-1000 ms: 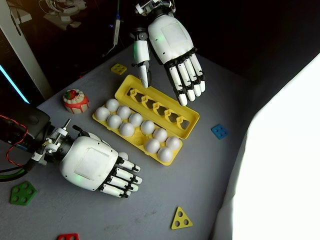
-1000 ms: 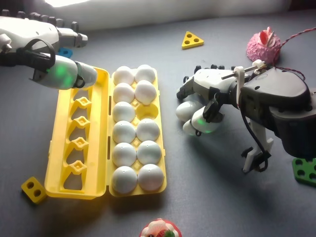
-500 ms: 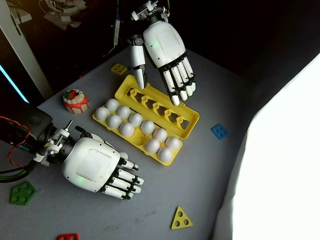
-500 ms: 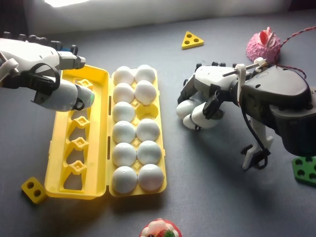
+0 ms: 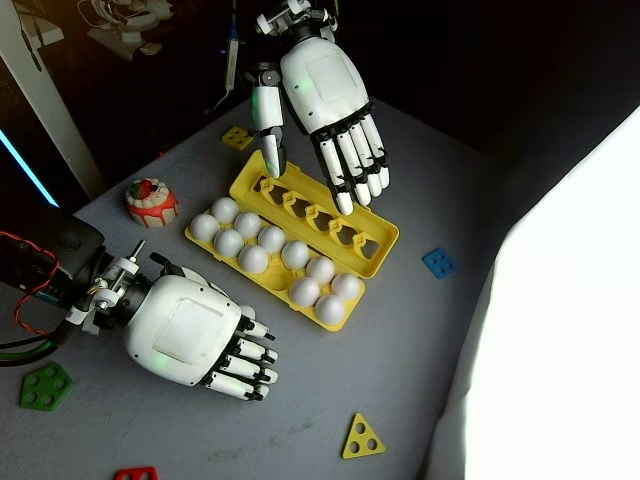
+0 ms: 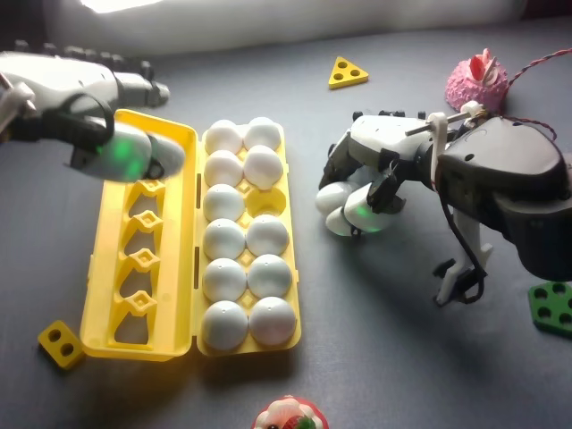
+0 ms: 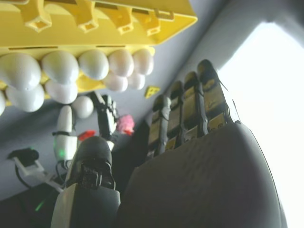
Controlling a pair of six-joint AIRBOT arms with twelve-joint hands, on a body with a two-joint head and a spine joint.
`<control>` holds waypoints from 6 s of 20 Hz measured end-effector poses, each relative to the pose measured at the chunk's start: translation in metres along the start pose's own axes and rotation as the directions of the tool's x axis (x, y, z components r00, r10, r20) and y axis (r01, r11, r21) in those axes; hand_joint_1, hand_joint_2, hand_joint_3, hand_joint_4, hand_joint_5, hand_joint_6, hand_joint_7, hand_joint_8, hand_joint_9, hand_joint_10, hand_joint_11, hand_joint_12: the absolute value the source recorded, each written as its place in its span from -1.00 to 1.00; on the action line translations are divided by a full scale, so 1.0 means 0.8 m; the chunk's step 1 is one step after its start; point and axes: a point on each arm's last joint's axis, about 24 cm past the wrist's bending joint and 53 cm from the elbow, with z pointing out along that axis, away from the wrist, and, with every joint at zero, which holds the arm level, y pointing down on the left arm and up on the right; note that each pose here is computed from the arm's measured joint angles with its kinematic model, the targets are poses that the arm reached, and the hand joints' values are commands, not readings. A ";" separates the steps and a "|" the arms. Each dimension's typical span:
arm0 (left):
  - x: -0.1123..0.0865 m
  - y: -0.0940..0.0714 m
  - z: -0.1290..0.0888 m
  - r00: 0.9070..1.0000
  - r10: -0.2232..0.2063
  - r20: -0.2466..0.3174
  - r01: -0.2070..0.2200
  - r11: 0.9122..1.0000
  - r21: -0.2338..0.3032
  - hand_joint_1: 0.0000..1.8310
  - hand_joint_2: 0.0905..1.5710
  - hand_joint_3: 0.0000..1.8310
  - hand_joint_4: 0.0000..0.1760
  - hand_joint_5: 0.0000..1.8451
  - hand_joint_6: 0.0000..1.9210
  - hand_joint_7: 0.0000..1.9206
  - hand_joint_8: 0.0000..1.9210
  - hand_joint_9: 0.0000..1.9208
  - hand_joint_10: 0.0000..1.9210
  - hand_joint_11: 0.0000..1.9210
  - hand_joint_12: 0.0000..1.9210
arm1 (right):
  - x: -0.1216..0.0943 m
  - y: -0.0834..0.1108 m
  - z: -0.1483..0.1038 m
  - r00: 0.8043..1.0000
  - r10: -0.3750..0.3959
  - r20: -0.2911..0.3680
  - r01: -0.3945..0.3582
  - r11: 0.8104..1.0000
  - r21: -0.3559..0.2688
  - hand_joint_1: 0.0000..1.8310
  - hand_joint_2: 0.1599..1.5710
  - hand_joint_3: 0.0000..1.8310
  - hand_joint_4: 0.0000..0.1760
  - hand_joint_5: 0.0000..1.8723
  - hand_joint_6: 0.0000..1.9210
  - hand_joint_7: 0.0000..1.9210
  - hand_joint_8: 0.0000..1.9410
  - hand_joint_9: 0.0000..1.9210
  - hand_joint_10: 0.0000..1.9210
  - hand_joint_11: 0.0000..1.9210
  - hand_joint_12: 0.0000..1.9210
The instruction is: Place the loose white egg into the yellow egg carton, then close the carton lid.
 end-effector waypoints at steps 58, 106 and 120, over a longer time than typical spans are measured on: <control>-0.056 0.067 -0.002 0.994 -0.061 0.085 0.068 0.994 -0.089 -0.89 0.69 -1.00 -0.35 -0.87 -1.00 -0.90 -0.99 -0.92 -1.00 -1.00 -0.70 | 0.025 0.077 0.006 0.982 0.186 -0.028 -0.179 0.878 -0.445 -0.60 0.12 -1.00 -1.00 -0.89 -1.00 -0.82 -1.00 -0.80 -1.00 -1.00 -0.18; 0.086 0.162 0.018 0.408 -0.866 0.290 0.897 0.320 -0.305 -0.80 0.66 -1.00 -0.96 -0.56 -1.00 -0.47 -1.00 -0.50 -0.93 -1.00 0.21 | -0.145 -0.053 -0.153 0.871 -0.480 0.105 0.490 0.834 -0.253 -1.00 0.40 -1.00 -1.00 -0.77 -0.99 -0.75 -0.99 -0.78 -0.99 -1.00 -0.48; 0.108 0.148 0.017 0.328 -0.897 0.297 0.923 0.237 -0.303 -0.77 0.65 -1.00 -0.90 -0.57 -1.00 -0.49 -1.00 -0.53 -0.93 -1.00 0.23 | -0.132 -0.050 -0.151 0.870 -0.485 0.092 0.490 0.829 -0.268 -1.00 0.42 -1.00 -1.00 -0.82 -1.00 -0.73 -1.00 -0.77 -1.00 -1.00 -0.49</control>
